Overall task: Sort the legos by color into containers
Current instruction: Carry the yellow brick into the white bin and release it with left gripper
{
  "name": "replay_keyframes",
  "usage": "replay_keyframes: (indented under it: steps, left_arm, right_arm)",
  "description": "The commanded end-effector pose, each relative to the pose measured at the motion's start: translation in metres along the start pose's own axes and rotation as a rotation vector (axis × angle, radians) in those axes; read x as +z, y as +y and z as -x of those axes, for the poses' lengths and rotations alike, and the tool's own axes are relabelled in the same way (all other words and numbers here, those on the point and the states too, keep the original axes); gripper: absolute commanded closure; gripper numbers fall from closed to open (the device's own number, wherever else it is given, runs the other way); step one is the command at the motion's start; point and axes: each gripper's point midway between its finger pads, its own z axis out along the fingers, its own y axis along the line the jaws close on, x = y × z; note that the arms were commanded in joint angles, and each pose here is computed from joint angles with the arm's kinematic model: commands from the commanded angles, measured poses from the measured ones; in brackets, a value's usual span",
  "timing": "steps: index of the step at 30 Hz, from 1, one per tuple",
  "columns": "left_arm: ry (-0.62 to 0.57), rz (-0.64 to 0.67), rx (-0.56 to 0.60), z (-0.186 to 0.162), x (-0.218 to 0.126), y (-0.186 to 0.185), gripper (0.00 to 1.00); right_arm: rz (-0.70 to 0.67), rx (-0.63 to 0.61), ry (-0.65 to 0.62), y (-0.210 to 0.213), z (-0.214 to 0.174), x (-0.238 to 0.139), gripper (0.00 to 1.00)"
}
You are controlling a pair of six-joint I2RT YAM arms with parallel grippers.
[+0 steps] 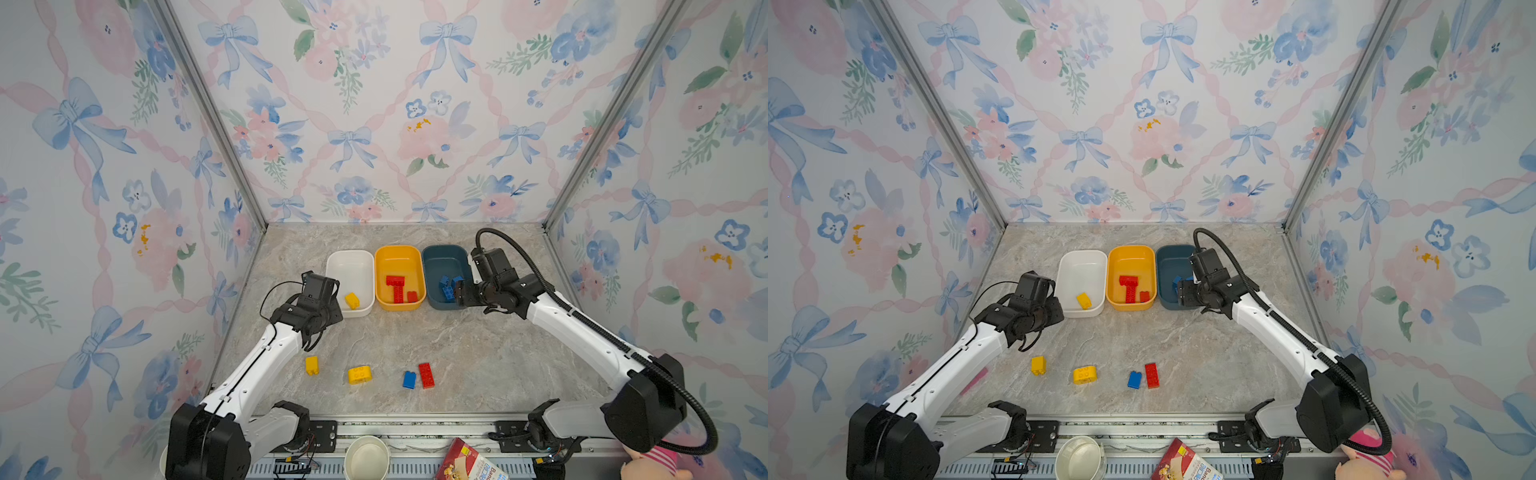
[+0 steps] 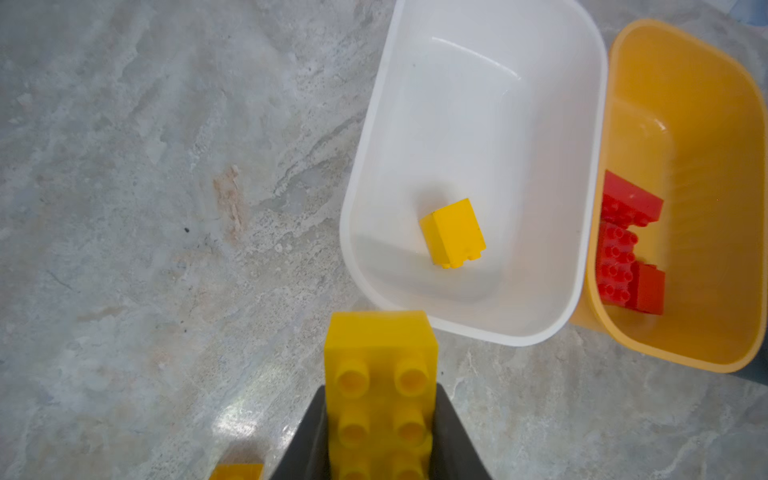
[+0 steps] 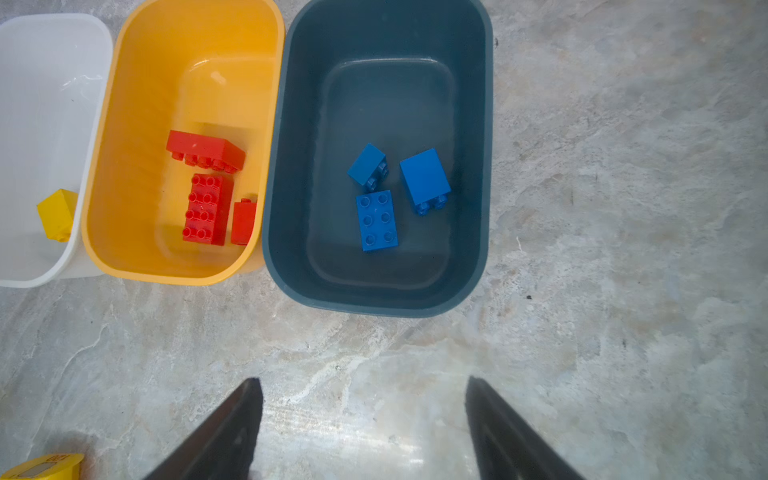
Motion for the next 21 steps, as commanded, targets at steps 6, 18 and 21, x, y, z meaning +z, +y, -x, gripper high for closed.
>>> replay_keyframes:
  steps: [6,18,21]
  left_arm:
    - [-0.041,-0.028,0.09,0.028,0.014,-0.032,0.76]
    - [0.015,-0.065,0.186,0.045,0.08,-0.081,0.74]
    - [0.043,-0.07,0.192,0.043,0.097,-0.088,0.72]
  right_arm:
    - [0.059,0.047,0.015,0.006,-0.017,-0.002,0.12]
    - [0.056,0.047,0.02,0.003,-0.02,-0.008,0.0]
    - [0.058,0.048,0.02,0.003,-0.02,-0.008,0.02]
